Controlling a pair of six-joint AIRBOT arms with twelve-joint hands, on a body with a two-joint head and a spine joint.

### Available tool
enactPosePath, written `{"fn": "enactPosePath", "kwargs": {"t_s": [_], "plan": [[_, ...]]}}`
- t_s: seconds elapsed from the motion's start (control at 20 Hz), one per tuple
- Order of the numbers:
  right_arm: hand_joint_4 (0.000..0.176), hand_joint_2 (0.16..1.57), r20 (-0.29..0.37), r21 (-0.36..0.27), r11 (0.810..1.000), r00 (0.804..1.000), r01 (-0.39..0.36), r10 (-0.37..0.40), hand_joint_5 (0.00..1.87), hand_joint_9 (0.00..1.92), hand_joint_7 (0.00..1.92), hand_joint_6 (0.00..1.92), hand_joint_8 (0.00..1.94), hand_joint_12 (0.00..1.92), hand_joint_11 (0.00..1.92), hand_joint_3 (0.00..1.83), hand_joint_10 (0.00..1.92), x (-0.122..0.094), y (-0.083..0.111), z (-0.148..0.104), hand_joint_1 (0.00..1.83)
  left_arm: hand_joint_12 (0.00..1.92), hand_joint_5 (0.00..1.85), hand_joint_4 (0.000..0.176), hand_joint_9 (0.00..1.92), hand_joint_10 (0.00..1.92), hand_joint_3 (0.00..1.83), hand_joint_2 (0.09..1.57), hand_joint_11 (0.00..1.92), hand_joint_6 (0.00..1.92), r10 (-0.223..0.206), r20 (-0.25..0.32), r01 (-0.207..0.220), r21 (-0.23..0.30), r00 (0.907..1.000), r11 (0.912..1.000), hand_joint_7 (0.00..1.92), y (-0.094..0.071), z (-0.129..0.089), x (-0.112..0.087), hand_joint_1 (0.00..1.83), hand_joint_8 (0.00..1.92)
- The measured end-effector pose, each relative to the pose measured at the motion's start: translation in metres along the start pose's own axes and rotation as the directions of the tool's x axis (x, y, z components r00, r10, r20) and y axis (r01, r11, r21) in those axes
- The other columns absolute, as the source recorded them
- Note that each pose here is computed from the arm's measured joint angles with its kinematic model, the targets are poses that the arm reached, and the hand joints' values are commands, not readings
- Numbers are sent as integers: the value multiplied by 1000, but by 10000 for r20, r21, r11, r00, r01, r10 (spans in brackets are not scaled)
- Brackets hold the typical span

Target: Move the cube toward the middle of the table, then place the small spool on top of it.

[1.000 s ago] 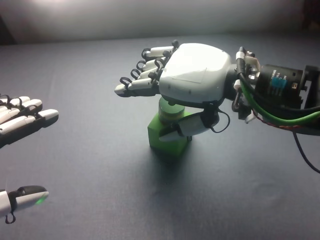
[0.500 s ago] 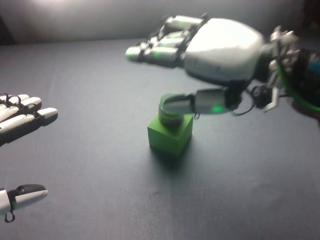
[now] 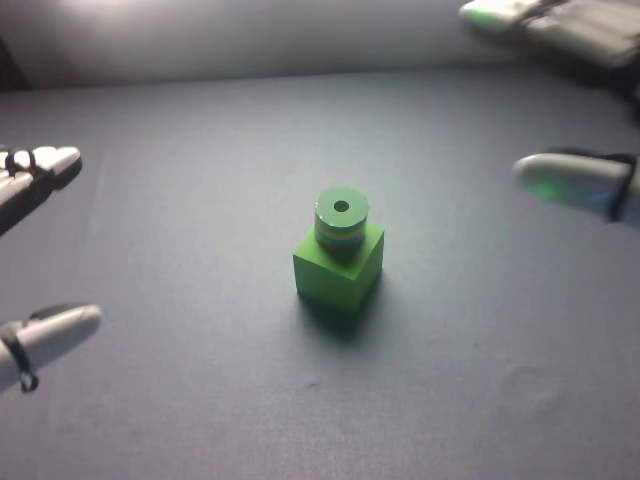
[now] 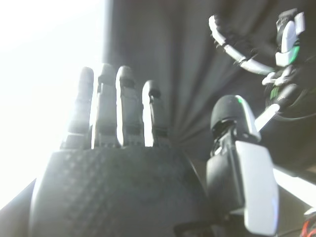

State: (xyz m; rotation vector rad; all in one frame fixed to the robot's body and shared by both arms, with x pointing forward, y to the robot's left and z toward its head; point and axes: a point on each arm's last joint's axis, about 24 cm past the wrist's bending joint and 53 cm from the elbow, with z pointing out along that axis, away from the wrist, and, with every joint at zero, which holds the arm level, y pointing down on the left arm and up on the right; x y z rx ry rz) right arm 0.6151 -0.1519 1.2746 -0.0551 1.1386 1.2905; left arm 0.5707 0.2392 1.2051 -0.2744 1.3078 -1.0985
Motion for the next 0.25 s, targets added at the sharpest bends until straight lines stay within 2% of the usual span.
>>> {"fn": "enactPosePath", "kwargs": {"t_s": [0.05, 0.1, 0.15, 0.2, 0.25], "plan": [[33, 1236, 440, -81, 9999, 9990, -73, 76, 304, 485, 475, 0, 2, 193, 351, 0, 8, -11, 3, -11, 227, 795, 123, 0, 342, 17, 0, 1179, 145, 0, -170, 148, 166, 286, 9997, 9995, 296, -7, 5, -3, 319, 3], [52, 1251, 780, -146, 9998, 9969, -95, 106, 316, 552, 530, 0, 0, 124, 428, 1, 3, -17, 6, -20, 309, 784, 124, 1, 289, 5, 16, 1232, 108, 3, -304, 303, 283, 693, 9991, 9972, 224, -14, 10, -7, 247, 0], [25, 1343, 1041, -199, 9997, 9945, -103, 123, 182, 543, 499, 0, 0, 85, 418, 7, 1, -21, 9, -29, 361, 303, 167, 89, 145, 7, 9, 1235, 21, 8, -644, 405, 602, 983, 9971, 9933, 111, -20, 15, -7, 85, 3], [7, 1290, 1194, -343, 9994, 9928, -70, 110, 395, 470, 498, 23, 0, 29, 304, 0, 0, -25, 14, -35, 606, 60, 357, 94, 78, 1, 3, 1240, 3, 22, -914, 380, 854, 1372, 9951, 9869, 110, -28, 22, -5, 16, 3], [0, 1274, 1371, -426, 9991, 9905, -76, 134, 408, 354, 414, 11, 0, 5, 186, 0, 0, -29, 19, -38, 722, 11, 271, 116, 61, 1, 10, 1331, 0, 4, -1031, 443, 936, 1800, 9937, 9792, 79, -39, 30, -6, 2, 2]]}}
